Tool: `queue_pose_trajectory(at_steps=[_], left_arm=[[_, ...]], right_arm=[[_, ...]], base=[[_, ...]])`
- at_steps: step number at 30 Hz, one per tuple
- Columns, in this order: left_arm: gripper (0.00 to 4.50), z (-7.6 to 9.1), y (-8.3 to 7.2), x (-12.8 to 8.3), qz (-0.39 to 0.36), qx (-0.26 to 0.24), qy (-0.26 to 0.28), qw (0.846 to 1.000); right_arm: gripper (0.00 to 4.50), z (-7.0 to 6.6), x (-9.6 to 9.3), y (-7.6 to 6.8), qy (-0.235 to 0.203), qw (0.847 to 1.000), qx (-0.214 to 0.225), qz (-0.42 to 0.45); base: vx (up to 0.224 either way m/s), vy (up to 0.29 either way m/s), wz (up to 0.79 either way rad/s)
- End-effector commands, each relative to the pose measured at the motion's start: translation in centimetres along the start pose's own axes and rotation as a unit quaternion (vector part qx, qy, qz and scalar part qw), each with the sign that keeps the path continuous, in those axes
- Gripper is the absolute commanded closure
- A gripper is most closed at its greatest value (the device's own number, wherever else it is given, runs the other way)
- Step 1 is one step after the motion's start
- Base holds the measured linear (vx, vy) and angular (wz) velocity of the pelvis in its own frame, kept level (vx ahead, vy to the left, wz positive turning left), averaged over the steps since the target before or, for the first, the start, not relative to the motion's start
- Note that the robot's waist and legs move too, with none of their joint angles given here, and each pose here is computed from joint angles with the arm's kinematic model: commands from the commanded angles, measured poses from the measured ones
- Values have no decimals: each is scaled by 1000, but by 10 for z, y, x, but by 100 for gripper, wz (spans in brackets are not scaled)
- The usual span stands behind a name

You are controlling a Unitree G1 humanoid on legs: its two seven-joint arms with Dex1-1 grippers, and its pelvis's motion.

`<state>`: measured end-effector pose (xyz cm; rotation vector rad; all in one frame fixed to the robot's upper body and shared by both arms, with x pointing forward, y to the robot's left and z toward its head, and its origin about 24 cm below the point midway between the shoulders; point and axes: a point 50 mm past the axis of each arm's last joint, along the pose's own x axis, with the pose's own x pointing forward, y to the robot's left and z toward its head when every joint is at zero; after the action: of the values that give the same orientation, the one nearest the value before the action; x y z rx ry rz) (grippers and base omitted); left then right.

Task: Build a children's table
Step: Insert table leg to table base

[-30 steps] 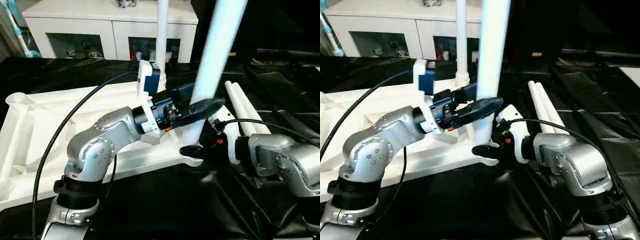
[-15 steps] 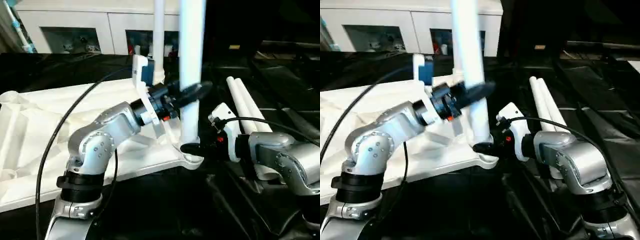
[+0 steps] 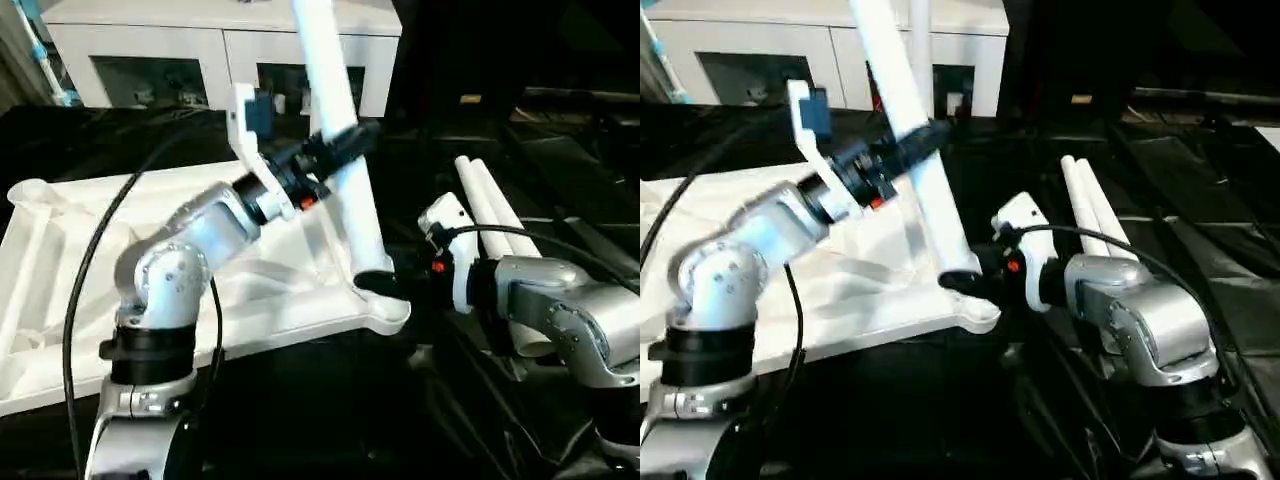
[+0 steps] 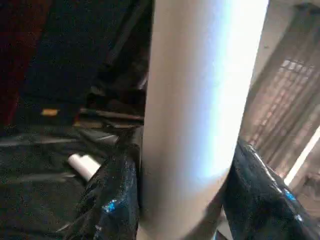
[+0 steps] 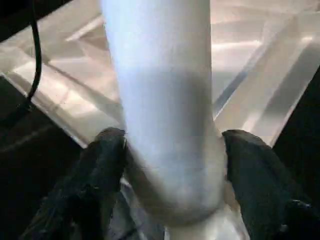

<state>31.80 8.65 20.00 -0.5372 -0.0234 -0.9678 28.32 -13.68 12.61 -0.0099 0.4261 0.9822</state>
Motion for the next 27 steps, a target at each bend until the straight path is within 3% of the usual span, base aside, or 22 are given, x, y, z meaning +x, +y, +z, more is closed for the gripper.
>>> queue_pose_trajectory(at_steps=[1,3,4,6,10,18,27], left_arm=[[266,-2,0,4,7,-9,12,1000],[272,-1,3,4,21,-14,12,1000],[272,1,7,4,38,-19,13,999],[272,2,9,4,47,-22,13,999],[272,5,11,5,50,-28,12,998],[272,9,13,9,63,-22,15,998],[272,11,8,14,72,38,35,996]], right_arm=[[91,12,-6,-3,-27,1000,-12,-9],[74,16,-7,-4,-44,999,-10,-9],[74,25,-10,-7,-85,996,10,-11],[73,32,-14,-9,-120,992,32,-9],[73,43,-19,-14,-156,986,60,-9],[73,35,-10,-10,-99,995,18,-14],[73,45,4,-9,-96,994,10,-44]], base=[[0,0,0],[0,0,0],[0,0,0],[0,0,0],[0,0,0],[0,0,0],[0,0,0]])
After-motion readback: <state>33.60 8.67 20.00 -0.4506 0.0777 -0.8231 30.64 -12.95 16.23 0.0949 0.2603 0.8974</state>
